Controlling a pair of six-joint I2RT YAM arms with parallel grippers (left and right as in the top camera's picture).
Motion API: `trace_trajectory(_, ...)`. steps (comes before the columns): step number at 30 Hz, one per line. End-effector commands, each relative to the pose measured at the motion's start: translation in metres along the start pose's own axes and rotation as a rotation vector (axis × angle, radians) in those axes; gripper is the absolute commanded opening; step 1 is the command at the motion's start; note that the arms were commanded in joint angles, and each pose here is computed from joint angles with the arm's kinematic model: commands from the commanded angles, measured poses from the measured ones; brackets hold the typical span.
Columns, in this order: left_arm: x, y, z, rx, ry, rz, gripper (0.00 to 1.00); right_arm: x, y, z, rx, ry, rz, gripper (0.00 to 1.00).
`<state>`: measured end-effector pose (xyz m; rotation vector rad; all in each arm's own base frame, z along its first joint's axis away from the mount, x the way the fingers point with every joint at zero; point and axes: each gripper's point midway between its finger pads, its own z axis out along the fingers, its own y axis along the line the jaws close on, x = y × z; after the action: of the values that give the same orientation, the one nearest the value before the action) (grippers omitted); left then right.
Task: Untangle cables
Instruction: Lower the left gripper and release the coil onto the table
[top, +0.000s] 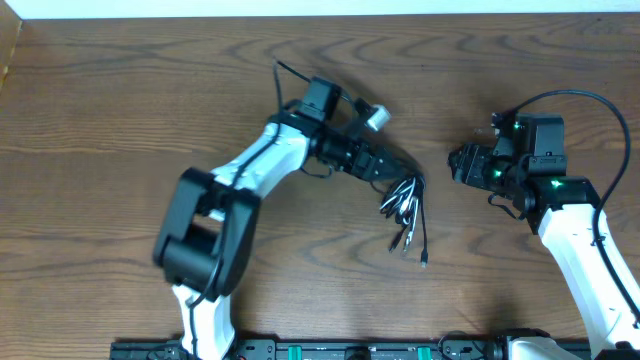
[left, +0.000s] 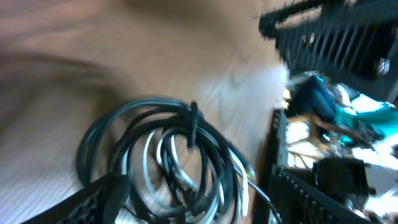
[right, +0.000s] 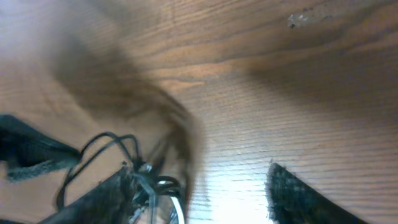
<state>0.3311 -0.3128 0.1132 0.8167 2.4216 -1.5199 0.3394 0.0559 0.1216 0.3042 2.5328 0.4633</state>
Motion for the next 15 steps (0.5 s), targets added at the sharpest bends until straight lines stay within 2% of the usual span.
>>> trace_trajectory(1, -0.033, -0.017, -0.039, -0.173, -0.102, 0.083, 0.77, 0.0, 0.0, -0.001, -0.004, -0.001, -0.003, 0.99)
trace_trajectory(4, -0.038, -0.017, -0.061, -0.32, -0.142, 0.079, 0.77, 0.0, 0.0, -0.001, -0.004, 0.0, -0.002, 0.99)
trace_trajectory(9, -0.031, 0.005, -0.096, -0.596, -0.19, -0.057, 0.76, 0.0, -0.001, -0.001, 0.0, -0.001, 0.005, 0.99)
trace_trajectory(15, -0.008, 0.027, -0.096, -0.669, -0.14, -0.199, 0.76, 0.0, -0.001, -0.001, 0.0, -0.001, 0.005, 0.99)
